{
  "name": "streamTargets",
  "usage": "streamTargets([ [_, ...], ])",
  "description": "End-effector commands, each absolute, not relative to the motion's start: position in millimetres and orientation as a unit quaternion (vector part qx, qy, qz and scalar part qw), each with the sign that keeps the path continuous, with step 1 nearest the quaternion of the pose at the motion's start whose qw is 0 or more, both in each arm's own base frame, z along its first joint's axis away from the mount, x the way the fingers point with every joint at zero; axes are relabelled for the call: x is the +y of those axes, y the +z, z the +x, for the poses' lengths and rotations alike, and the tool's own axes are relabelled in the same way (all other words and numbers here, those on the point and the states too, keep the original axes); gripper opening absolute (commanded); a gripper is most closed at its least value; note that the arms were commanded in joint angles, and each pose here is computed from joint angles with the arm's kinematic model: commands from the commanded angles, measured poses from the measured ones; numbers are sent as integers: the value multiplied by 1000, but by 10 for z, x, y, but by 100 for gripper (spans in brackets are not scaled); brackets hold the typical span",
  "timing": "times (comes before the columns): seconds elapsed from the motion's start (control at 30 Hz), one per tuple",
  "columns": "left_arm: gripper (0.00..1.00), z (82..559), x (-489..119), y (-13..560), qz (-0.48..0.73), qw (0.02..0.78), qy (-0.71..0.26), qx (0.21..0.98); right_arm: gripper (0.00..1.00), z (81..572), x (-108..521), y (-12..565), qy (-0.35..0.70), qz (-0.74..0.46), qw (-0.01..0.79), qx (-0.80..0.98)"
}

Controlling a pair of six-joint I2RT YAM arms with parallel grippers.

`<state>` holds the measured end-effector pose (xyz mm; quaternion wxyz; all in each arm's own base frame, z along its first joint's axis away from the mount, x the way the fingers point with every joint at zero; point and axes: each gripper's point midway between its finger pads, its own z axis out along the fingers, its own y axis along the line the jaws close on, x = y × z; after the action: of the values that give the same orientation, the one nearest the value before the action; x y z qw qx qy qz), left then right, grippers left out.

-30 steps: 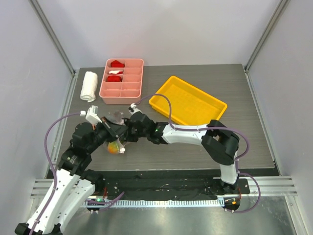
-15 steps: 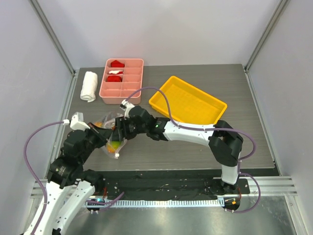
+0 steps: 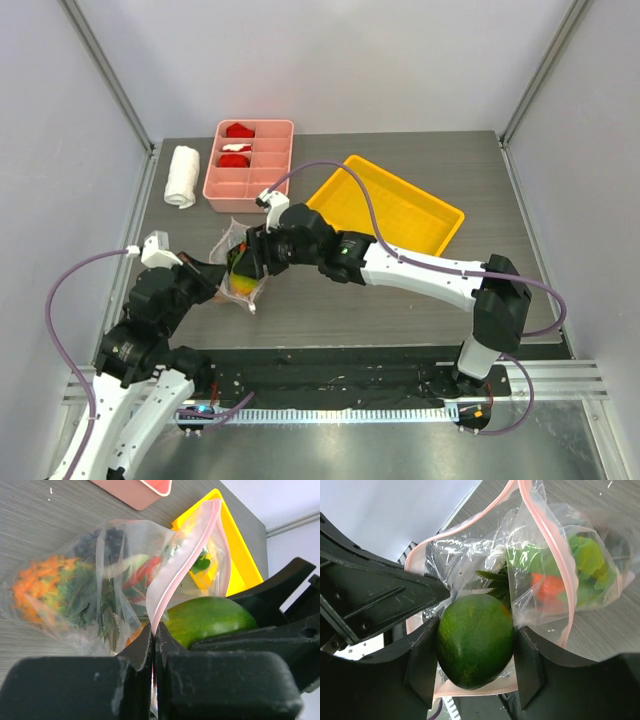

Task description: Open the zip-top bag and remove the fake food

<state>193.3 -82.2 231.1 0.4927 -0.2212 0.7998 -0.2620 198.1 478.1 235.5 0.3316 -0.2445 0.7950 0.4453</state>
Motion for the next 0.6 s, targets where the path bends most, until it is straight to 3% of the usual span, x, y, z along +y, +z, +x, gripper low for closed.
streamTargets([
  [0.0,0,1923,-944,2582,-173,526,-303,776,17,2070,4805,3022,464,-258,405,745],
  [0.13,0,1929,-1024,2624,-172,524,-329,766,13,2231,4853,3078,448,-255,434,739],
  [0.27,0,2053,-964,2330,-226,485,-292,793,11,2248,4976,3072,489,-227,400,742],
  [0.37,0,2143,-974,2223,-246,466,-278,803,16,2207,4981,2928,527,-208,360,741],
  [0.47,0,2221,-1007,2187,-251,465,-280,802,26,2196,4953,2883,560,-186,328,738],
  [0.5,0,2234,-1016,2177,-252,464,-282,801,42,2192,4936,2782,556,-185,321,744],
  [0.57,0,2248,-1039,2112,-253,456,-281,805,53,2174,4897,2709,549,-187,314,752],
])
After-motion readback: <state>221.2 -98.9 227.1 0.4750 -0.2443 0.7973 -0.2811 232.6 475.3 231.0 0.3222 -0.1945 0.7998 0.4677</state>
